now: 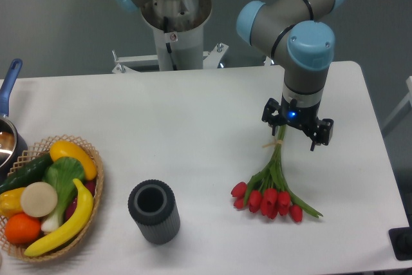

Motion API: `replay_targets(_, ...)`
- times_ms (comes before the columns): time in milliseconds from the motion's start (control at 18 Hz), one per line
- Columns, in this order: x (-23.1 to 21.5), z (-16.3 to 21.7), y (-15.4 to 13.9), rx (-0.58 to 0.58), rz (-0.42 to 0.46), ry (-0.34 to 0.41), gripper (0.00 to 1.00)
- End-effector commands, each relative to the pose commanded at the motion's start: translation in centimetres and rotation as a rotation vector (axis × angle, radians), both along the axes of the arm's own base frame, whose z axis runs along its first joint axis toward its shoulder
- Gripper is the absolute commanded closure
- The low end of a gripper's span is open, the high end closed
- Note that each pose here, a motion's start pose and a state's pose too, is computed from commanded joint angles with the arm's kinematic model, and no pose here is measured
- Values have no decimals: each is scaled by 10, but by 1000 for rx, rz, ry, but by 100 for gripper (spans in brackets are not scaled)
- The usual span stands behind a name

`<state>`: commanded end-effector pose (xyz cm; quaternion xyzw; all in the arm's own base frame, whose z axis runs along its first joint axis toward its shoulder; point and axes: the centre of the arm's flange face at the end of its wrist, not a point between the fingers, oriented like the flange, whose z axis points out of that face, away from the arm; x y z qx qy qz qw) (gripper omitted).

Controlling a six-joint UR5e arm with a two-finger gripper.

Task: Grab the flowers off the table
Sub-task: 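Lower the open gripper onto the green tulip stems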

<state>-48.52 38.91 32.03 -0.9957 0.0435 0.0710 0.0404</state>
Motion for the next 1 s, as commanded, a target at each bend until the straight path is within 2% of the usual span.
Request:
replay_targets(278,2,-4,0,9,13,-12,0)
replay_targets(611,22,-44,-6,33,87,-16,0)
replay_targets(1000,30,-91,2,-10,78,-87,0)
